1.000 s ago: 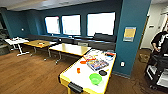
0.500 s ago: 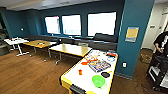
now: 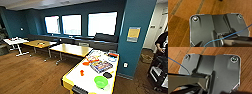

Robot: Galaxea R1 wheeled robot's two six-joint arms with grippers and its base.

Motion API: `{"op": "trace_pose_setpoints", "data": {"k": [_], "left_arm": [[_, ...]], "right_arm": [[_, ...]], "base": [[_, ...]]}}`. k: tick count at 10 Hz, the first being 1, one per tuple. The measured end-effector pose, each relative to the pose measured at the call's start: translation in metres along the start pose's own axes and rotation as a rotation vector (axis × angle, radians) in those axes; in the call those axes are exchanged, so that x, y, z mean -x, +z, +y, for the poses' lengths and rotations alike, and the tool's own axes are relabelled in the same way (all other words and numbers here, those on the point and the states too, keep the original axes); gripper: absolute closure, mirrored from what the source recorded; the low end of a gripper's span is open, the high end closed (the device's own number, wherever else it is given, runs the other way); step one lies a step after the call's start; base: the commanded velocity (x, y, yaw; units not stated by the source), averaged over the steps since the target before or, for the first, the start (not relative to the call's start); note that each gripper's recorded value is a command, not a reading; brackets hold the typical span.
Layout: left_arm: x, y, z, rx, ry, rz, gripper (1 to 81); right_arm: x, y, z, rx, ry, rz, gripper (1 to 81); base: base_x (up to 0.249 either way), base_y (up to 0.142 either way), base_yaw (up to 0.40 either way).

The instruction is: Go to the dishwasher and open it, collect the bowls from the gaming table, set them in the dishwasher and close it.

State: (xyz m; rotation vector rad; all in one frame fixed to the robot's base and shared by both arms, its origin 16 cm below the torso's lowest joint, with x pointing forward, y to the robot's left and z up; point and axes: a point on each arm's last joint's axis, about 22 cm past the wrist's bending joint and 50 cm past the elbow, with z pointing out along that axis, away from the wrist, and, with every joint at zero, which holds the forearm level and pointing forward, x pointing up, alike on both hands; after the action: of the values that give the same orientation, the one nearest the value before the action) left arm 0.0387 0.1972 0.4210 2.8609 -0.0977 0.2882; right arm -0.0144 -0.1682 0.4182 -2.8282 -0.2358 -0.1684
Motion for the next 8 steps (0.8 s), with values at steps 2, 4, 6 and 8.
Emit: {"op": "trace_pose_setpoints", "data": {"k": [2,4,6,8], "left_arm": [[0.003,0.0,0.003,0.004,0.0,-0.002,1.0],[0.004,-0.002,-0.008,-0.011,0.001,-0.003,1.0],[0.002,-0.001,-0.001,-0.002,0.001,-0.001,1.0],[0.001,0.0,0.0,-0.001,0.001,0.001,1.0]], "right_arm": [[0.006,-0.001,0.001,0.002,0.002,-0.006,1.0],[0.002,0.002,-0.012,-0.015,0.002,0.0,1.0],[0.002,0.001,-0.004,-0.006,0.001,-0.001,1.0],[0.002,0.0,-0.004,-0.005,0.001,-0.001,1.0]], "base": [[0.108,0.083,0.0],[0.116,0.083,0.0],[0.116,0.083,0.0],[0.115,0.083,0.0]]}}
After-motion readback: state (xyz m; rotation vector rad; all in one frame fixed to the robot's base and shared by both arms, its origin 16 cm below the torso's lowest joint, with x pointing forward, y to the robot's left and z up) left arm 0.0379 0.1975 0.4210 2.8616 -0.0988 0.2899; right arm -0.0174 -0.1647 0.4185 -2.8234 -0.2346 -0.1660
